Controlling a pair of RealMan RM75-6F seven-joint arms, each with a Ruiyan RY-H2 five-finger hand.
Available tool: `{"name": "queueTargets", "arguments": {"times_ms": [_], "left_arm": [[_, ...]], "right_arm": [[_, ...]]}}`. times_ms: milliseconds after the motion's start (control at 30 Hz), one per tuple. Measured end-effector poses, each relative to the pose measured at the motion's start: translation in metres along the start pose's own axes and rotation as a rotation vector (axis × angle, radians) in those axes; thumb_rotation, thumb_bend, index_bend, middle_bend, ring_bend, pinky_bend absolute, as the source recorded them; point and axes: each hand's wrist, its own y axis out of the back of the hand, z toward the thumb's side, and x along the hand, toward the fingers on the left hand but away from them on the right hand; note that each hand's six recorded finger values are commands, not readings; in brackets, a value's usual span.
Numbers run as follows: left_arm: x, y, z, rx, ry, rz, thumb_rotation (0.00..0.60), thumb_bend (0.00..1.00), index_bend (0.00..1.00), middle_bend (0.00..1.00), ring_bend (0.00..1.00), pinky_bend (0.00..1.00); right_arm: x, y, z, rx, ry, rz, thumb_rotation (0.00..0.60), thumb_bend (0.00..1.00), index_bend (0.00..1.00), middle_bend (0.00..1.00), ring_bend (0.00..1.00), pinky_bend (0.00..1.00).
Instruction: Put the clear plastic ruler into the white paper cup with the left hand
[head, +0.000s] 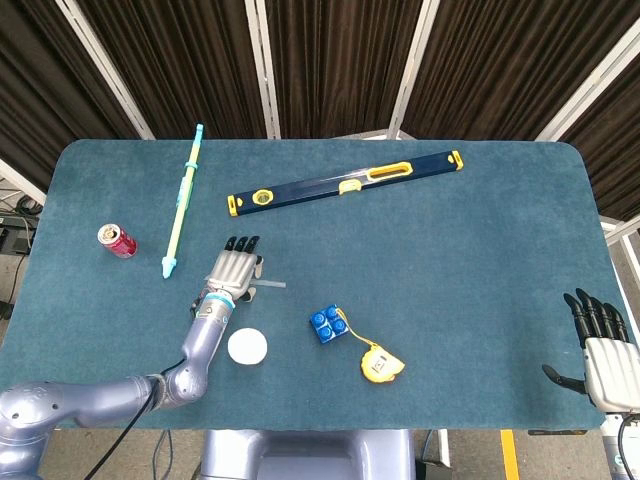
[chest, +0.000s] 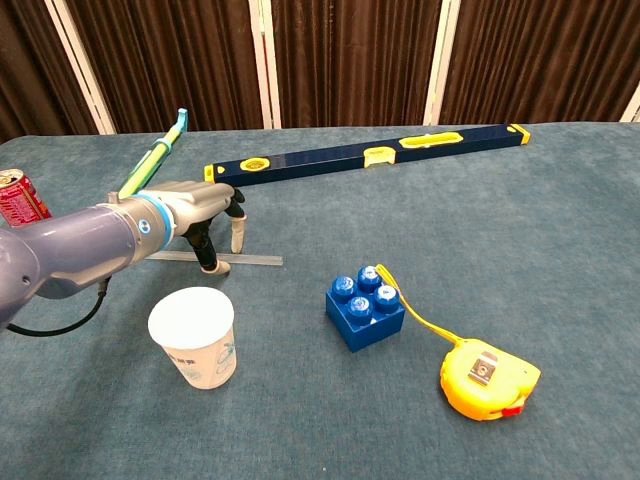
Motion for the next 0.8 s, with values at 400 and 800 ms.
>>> {"name": "queueTargets", "arguments": {"times_ms": [400,800], "left_arm": [[0.0053,-0.0056,0.007,0.003,-0.008,0.008,0.6,0.46,0.55,0.0,0.0,0.0],[0.0025,-0.0023,0.0068,-0.007,-0.013,0.029,0.6,0.49,0.57,0.0,0.0,0.0]], "right_arm": [[-0.001,0.0001,0.0002,-0.003,0.0,0.004,0.6,0.1,0.0,0.0,0.0,0.0],[-0.0007,0.0001,0.0003,-0.003,0.0,0.002,0.6,0.1,0.0,0.0,0.0,0.0]]}}
